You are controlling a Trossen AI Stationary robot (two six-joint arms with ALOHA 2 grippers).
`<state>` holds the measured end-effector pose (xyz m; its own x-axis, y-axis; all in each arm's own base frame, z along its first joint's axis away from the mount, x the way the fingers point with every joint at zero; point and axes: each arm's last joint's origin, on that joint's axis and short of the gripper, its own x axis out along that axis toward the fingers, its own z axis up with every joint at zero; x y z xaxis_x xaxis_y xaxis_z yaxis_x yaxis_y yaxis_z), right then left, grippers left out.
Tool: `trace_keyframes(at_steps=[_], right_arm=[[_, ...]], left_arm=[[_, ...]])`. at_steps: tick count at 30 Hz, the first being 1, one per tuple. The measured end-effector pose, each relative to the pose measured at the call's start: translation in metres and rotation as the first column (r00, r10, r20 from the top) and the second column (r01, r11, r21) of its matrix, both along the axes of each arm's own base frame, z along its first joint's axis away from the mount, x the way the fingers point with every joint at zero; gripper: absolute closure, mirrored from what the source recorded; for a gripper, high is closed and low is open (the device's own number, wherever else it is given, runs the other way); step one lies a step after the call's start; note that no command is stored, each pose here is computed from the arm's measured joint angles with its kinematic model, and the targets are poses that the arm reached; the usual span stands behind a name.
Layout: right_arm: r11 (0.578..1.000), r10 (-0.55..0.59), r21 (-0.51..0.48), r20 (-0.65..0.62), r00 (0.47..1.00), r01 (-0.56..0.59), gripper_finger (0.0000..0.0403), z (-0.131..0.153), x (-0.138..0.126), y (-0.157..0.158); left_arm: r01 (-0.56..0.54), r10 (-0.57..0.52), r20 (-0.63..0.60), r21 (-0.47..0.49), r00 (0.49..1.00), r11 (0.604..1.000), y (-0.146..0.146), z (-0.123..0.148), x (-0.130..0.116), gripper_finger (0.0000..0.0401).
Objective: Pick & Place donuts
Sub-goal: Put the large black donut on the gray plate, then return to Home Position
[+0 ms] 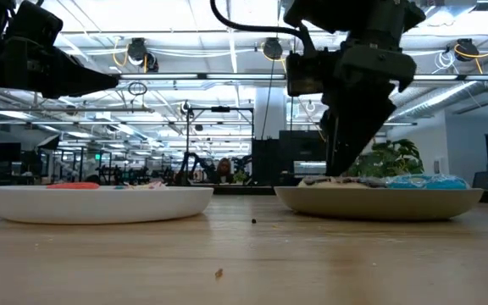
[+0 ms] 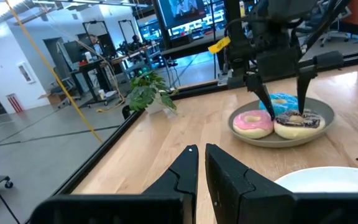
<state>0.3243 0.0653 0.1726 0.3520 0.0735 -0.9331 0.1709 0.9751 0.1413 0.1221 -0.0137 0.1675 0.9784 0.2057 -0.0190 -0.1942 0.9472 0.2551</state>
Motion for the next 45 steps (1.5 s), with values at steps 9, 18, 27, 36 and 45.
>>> trace_keyframes(at_steps=[9,18,27,36,45], right_arm=[[1.000,-0.001,-0.011,-0.031,1.000,0.001,0.0197,0.002,-0.003,-0.001],[0.999,-0.027,-0.032,0.136,0.990,0.032,0.0197,0.061,-0.021,-0.004],[0.965,0.062,-0.258,0.420,0.905,0.054,0.0300,0.118,-0.075,0.009],[0.967,0.109,-0.250,0.602,0.791,0.056,0.0396,0.087,-0.134,0.009],[0.939,0.188,-0.327,0.746,0.639,0.105,0.0402,0.048,-0.168,-0.003]], left_arm=[[-0.005,0.005,0.000,0.000,1.000,1.000,0.000,0.000,0.000,0.0364],[-0.006,0.006,0.001,0.000,1.000,1.000,0.000,0.000,0.000,0.0364],[-0.068,0.069,0.010,-0.032,0.998,0.997,0.002,0.000,0.000,0.0364],[-0.118,0.121,0.045,-0.049,0.992,0.992,0.003,0.004,-0.001,0.0364],[-0.039,0.038,0.026,0.060,0.999,0.997,-0.004,0.004,-0.001,0.0395]])
